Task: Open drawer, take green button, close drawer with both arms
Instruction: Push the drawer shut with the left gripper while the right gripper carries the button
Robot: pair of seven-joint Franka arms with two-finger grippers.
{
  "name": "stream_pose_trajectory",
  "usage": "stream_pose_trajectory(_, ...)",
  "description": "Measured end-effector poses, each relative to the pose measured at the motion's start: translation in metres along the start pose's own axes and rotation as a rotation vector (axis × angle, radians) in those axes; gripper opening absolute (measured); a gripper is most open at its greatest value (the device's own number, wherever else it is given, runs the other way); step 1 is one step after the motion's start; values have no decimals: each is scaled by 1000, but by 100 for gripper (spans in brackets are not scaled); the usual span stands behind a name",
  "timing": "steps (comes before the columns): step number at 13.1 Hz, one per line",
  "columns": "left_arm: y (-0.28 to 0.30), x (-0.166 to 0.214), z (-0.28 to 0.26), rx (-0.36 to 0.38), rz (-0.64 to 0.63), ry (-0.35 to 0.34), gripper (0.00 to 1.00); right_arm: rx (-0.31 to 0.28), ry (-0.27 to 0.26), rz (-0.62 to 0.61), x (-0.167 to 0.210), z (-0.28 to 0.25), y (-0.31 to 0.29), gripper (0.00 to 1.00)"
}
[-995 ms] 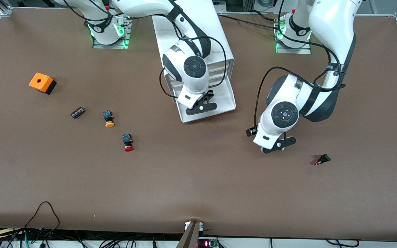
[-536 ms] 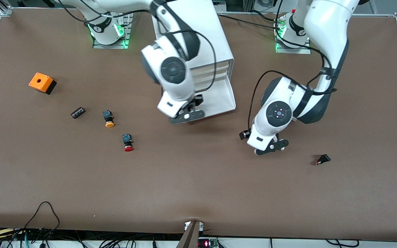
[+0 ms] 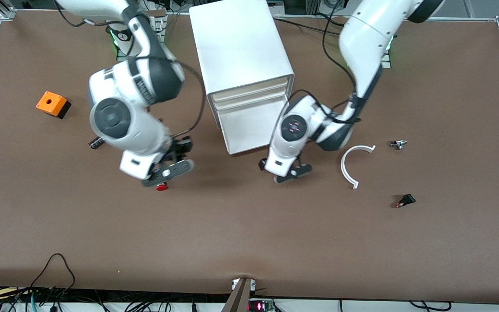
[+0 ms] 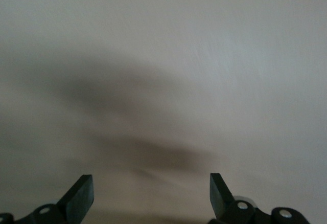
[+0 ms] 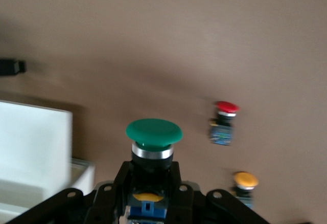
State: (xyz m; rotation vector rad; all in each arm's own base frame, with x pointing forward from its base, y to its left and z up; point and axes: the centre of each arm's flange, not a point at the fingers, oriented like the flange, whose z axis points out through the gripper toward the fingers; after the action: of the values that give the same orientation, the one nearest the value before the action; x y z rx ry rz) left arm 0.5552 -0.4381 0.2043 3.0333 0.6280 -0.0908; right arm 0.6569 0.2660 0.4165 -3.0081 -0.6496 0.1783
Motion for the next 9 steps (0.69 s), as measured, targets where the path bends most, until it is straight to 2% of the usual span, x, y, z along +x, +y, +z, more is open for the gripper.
stream_pose_trajectory(5, 10, -30, 13, 27, 30, -14, 100, -2, 18, -126, -8, 57, 159, 33)
stream_pose_trajectory(9, 23, -77, 22, 42, 92, -56, 100, -19, 39, -220, -45, 126, 239, 33)
